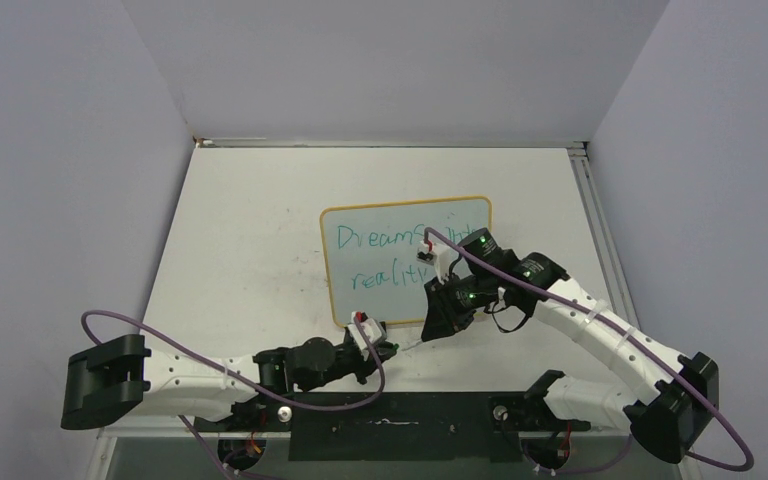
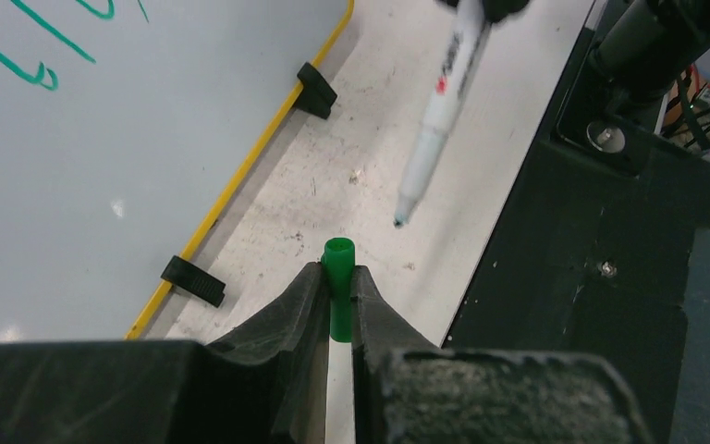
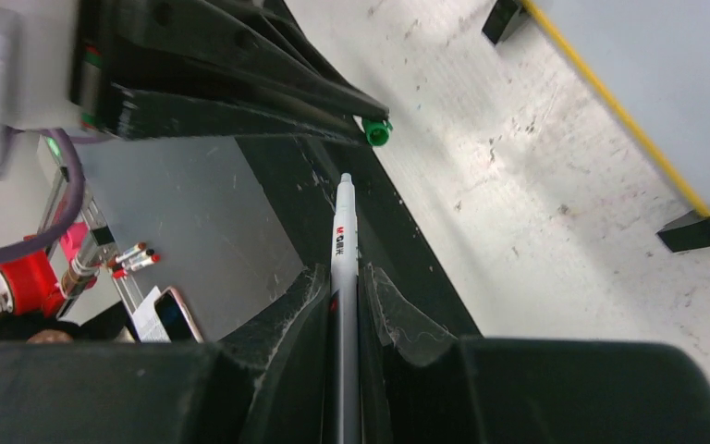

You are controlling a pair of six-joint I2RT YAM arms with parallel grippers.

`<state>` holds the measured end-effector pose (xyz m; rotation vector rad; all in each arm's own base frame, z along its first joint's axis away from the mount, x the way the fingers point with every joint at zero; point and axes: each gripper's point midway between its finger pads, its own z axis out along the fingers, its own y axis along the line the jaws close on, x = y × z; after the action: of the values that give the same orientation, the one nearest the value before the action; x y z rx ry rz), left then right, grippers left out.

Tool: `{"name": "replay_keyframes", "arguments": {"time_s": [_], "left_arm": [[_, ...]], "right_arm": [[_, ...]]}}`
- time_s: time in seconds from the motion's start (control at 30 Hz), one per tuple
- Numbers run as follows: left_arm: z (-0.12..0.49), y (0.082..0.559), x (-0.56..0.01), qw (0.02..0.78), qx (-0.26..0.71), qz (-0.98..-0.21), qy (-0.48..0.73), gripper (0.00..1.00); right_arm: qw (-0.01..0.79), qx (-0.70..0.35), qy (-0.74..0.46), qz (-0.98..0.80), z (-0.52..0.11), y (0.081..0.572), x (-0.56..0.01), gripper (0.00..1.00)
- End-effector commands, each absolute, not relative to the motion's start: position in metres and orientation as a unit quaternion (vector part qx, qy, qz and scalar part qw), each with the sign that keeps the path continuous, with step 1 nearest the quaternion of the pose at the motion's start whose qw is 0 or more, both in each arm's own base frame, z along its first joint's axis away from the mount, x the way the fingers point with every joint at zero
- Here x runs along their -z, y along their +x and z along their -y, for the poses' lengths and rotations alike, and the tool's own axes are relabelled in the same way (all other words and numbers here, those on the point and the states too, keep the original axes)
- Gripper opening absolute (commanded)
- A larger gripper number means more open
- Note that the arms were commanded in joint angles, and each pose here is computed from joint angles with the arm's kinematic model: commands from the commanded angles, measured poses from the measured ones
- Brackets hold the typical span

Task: Write a sentence on the whiteboard
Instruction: Close the whiteboard marker at the corner of the board.

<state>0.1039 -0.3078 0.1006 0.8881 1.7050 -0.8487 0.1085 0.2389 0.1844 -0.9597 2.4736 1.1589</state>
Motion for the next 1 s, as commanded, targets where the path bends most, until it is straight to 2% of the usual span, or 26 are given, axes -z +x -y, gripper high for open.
{"name": "replay_keyframes", "arguments": {"time_s": [0.0,0.97], "left_arm": [[0.319,0.106,-0.130,0.538,0.390,-0.664,0.343,0.00],[0.323,0.086,-0.110,0.502,0.406,-0.668,0.371,0.00]], "right_arm": [[0.103,-0.388,-0.330,-0.854,-0.241,0.103,-0.166,0.05],[0.126,-0.378,-0.328,-0.857,-0.249,0.120,-0.168,0.05]]}}
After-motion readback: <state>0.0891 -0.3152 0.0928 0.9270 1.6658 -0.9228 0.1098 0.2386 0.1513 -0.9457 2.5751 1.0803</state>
